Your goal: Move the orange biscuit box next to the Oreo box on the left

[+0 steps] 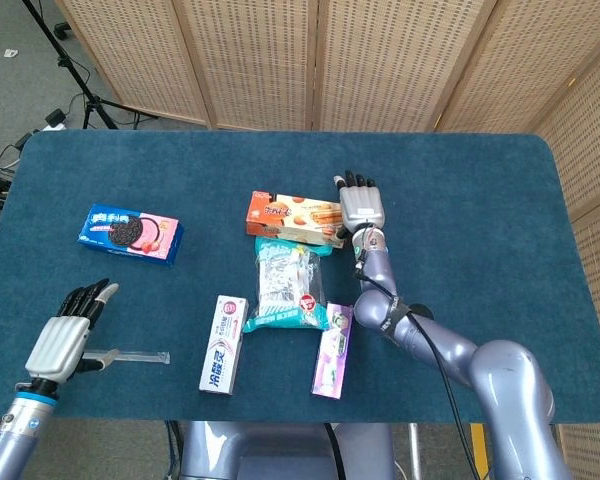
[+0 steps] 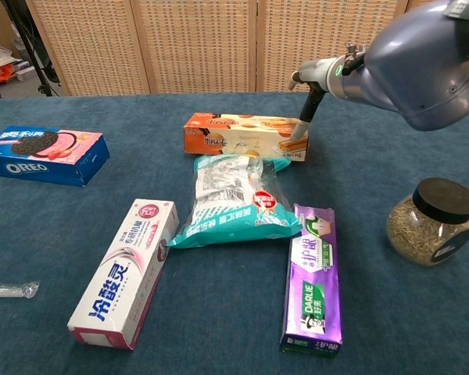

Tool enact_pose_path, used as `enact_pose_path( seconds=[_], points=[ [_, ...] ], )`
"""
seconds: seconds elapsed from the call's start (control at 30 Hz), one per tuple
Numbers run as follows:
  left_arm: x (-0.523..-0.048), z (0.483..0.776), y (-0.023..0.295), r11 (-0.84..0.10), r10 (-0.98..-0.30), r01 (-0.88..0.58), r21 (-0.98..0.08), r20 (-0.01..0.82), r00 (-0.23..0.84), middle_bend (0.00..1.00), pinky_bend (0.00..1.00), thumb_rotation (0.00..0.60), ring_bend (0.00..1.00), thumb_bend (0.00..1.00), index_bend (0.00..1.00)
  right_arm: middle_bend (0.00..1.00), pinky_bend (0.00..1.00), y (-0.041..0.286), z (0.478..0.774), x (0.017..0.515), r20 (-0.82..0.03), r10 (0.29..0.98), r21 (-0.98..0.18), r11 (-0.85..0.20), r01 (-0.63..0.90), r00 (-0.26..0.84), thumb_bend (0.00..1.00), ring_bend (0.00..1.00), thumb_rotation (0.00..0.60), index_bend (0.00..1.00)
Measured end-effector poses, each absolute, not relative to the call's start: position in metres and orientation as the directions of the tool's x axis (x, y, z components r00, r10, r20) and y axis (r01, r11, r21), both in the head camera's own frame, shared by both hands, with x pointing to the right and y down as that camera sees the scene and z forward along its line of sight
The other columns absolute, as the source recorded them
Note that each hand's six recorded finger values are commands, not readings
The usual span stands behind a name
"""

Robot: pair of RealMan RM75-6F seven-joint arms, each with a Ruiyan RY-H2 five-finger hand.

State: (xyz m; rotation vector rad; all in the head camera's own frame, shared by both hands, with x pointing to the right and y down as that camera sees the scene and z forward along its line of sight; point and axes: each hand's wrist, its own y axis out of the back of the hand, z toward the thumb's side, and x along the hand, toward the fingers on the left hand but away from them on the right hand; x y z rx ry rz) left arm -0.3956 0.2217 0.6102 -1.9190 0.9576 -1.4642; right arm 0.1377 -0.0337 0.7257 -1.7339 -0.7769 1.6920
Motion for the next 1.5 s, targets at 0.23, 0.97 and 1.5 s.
enact_pose_path(
  seconds=[0.23,0.97,1.5],
  points=[
    [-0.393,0.610,0.223,-0.605,-0.796,-0.215,-0.767,0.583,0.163,0.00,0.00,0.600,0.00,0.22,0.00,0.00,0.06,-0.037,0.711,0.165,-0.628,0.778,-0.778,-0.628,0.016,0.014,0.05,0.00,0.600,0.06],
    [-0.381,0.622,0.229,-0.605,-0.795,-0.161,-0.780,0.584,0.162,0.00,0.00,0.600,0.00,0.23,0.00,0.00,0.06,0.104,0.621,0.310,-0.384,0.906,-0.873,-0.419,0.250,0.177,0.05,0.00,0.600,0.06],
    [-0.358,0.645,0.184,-0.592,-0.798,-0.072,-0.803,0.571,0.192,0.00,0.00,0.600,0.00,0.23,0.00,0.00,0.00,0.187,0.608,0.417,-0.385,0.914,-0.922,-0.388,0.001,0.127,0.00,0.00,0.600,0.00]
  ],
)
